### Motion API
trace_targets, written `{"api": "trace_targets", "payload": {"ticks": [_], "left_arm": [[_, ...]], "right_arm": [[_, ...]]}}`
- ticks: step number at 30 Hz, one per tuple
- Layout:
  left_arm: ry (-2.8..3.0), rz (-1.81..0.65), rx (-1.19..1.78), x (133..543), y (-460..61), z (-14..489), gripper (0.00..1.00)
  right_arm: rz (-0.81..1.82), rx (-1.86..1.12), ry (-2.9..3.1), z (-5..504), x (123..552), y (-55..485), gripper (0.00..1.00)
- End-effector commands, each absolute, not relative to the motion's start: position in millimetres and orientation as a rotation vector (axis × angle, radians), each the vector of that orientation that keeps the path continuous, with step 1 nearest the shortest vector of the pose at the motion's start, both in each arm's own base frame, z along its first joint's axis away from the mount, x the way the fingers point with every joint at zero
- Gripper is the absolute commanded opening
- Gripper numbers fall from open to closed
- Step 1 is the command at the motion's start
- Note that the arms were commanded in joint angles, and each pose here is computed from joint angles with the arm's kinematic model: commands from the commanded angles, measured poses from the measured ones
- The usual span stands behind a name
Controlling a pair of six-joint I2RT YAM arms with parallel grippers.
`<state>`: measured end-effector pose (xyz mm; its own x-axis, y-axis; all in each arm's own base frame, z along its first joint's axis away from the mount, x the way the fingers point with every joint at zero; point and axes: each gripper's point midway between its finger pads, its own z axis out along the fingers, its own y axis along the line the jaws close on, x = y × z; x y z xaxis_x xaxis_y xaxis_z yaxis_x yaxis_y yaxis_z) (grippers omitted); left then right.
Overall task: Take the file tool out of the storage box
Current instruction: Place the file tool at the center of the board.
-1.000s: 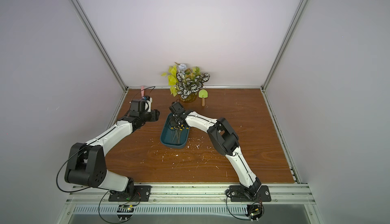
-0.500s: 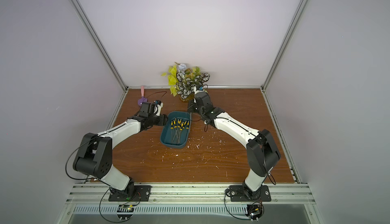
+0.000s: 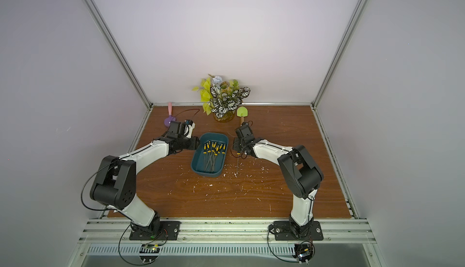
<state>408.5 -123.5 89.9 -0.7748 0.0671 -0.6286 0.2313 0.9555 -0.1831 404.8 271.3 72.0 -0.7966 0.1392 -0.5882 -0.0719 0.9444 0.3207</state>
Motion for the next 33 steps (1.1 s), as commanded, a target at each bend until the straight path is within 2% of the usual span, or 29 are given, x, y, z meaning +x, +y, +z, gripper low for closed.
{"api": "trace_targets", "payload": {"ticks": [1, 16, 21, 25, 33], "left_arm": [[2.455, -0.321, 0.234, 407, -126, 93, 0.50], [2.478, -0.235, 0.193, 407, -114, 89, 0.51], [2.489, -0.186, 0.186, 406, -107, 88, 0.52], [2.489, -0.158, 0.179, 405, -103, 89, 0.52], [2.499, -0.081, 0.142, 401, -91, 89, 0.52]], "right_arm": [[0.538, 0.047, 2.395, 96, 417, 299, 0.00], [0.410, 0.014, 2.519, 54, 423, 304, 0.03], [0.380, -0.007, 2.534, 50, 426, 305, 0.09], [0.386, -0.016, 2.523, 54, 428, 307, 0.21], [0.386, -0.045, 2.500, 68, 435, 310, 0.26]]}}
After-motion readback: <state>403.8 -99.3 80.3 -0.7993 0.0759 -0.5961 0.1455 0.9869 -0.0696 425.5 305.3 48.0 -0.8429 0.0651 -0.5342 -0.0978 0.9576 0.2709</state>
